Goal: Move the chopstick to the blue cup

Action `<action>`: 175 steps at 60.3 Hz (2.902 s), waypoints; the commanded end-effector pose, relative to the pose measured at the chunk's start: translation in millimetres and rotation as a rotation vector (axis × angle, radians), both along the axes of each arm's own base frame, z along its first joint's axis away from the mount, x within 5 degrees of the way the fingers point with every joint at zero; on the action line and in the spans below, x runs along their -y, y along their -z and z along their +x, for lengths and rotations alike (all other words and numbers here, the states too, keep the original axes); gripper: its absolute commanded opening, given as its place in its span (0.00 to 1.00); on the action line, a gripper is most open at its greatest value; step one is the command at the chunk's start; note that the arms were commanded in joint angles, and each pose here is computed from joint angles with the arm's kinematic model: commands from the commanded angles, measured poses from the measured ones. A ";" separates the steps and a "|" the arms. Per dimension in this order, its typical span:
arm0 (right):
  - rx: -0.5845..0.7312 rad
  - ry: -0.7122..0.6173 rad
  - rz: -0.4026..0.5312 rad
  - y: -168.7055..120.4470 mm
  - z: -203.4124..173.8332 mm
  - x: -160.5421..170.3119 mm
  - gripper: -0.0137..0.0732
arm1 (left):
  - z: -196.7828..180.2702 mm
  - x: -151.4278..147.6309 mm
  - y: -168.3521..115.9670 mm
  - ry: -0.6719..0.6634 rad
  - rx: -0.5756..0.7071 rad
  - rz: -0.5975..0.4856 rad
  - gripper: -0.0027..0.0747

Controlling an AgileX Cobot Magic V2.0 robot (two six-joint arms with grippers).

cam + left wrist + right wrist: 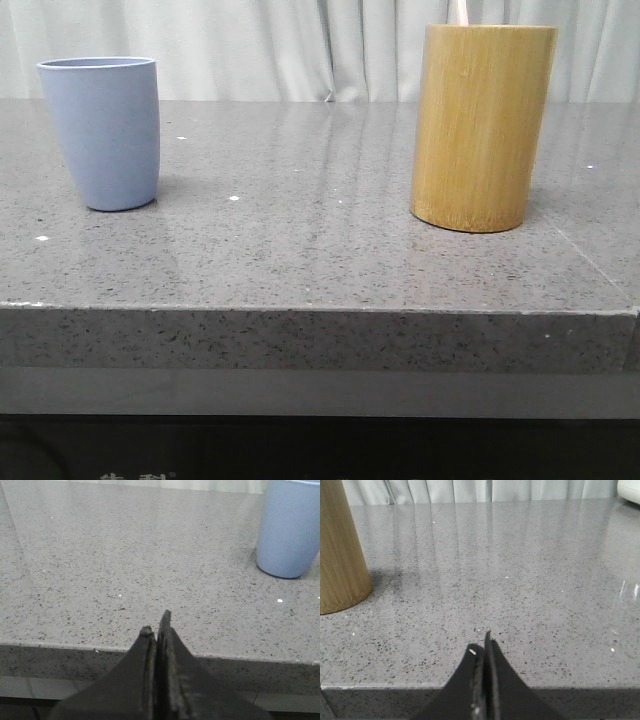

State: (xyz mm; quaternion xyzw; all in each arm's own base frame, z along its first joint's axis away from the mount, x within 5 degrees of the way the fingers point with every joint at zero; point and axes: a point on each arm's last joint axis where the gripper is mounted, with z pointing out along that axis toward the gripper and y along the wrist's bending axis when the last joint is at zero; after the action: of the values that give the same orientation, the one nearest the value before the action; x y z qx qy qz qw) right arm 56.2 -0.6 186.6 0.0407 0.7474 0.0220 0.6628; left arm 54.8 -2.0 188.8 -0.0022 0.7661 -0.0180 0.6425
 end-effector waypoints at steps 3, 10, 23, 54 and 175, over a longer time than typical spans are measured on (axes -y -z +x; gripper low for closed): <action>0.116 0.015 -0.013 -11.5 -1.2 1.1 0.06 | -0.4 -0.7 -6.0 -0.008 0.098 -0.004 0.01; 0.133 0.016 -0.014 -13.0 -1.2 1.2 0.06 | -0.3 -0.8 -8.2 -0.009 0.122 -0.004 0.01; 0.208 0.022 -0.016 -19.9 -1.6 1.7 0.06 | -1.3 -1.9 -27.2 -0.021 0.332 -0.007 0.01; 0.247 0.026 -0.018 -23.4 -1.9 2.0 0.06 | -3.1 -2.4 -36.1 -0.026 0.431 -0.008 0.01; 0.096 -0.007 -0.015 -190.0 24.7 0.3 0.87 | 137.5 37.6 -208.6 0.205 -0.248 0.048 0.93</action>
State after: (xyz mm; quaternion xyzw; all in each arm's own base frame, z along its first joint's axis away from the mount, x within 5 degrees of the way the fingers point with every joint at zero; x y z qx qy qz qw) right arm 80.1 0.3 359.7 0.0316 0.7485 0.0274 0.6618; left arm 175.1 -28.3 378.9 0.0712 0.8390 -0.0514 0.5370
